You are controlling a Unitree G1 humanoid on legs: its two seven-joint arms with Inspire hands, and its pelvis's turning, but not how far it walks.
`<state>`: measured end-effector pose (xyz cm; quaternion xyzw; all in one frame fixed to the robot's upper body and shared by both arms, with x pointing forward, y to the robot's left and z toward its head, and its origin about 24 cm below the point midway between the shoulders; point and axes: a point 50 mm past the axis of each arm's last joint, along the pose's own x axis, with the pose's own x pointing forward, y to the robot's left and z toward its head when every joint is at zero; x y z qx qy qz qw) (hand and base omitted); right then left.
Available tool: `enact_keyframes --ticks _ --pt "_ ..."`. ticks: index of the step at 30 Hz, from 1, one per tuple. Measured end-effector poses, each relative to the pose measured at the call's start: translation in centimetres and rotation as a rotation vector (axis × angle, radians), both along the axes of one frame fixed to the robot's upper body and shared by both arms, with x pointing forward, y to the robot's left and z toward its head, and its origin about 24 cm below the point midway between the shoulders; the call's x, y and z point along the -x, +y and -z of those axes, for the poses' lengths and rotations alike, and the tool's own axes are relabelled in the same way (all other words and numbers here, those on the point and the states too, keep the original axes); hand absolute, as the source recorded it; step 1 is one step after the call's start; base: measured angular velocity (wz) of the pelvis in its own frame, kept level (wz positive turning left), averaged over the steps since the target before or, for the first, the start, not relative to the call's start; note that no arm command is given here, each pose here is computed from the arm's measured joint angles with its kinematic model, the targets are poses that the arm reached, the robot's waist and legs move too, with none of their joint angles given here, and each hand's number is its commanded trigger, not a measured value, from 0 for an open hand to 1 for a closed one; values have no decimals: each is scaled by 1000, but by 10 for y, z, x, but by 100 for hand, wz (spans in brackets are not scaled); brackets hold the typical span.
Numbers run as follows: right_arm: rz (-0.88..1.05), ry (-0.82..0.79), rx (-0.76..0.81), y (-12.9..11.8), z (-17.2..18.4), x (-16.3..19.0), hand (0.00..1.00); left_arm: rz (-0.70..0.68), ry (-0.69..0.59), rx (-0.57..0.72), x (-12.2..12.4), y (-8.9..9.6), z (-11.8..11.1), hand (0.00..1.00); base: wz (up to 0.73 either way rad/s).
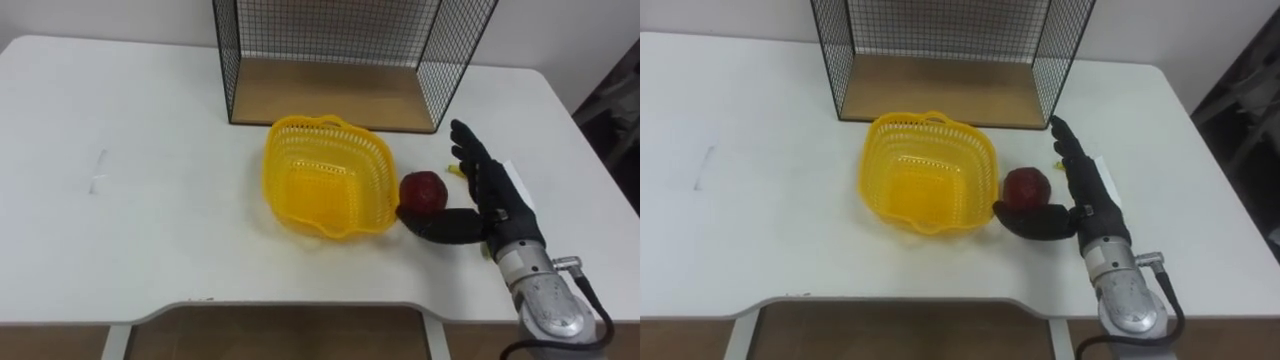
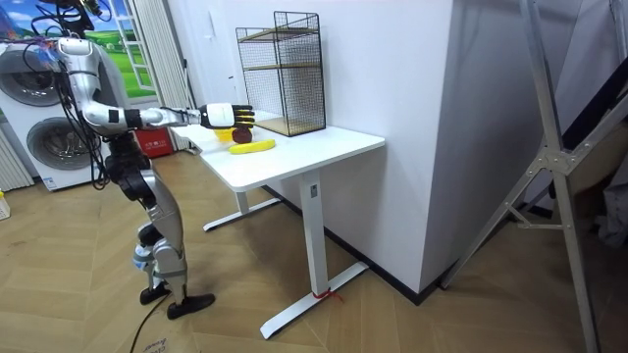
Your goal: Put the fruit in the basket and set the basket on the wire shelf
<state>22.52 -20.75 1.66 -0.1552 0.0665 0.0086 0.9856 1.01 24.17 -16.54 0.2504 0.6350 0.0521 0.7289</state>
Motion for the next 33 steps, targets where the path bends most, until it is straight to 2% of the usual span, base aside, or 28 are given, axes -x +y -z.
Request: enact_keyframes --ticks 8,23,33 --pt "-11 52 34 1 12 2 0 21 -9 4 -3 -1 0 0 0" --pt "-23 32 55 3 8 -6 0 26 -2 1 -1 1 -1 0 0" --pt "-32 77 83 4 18 -3 0 36 -6 2 -3 1 0 0 0"
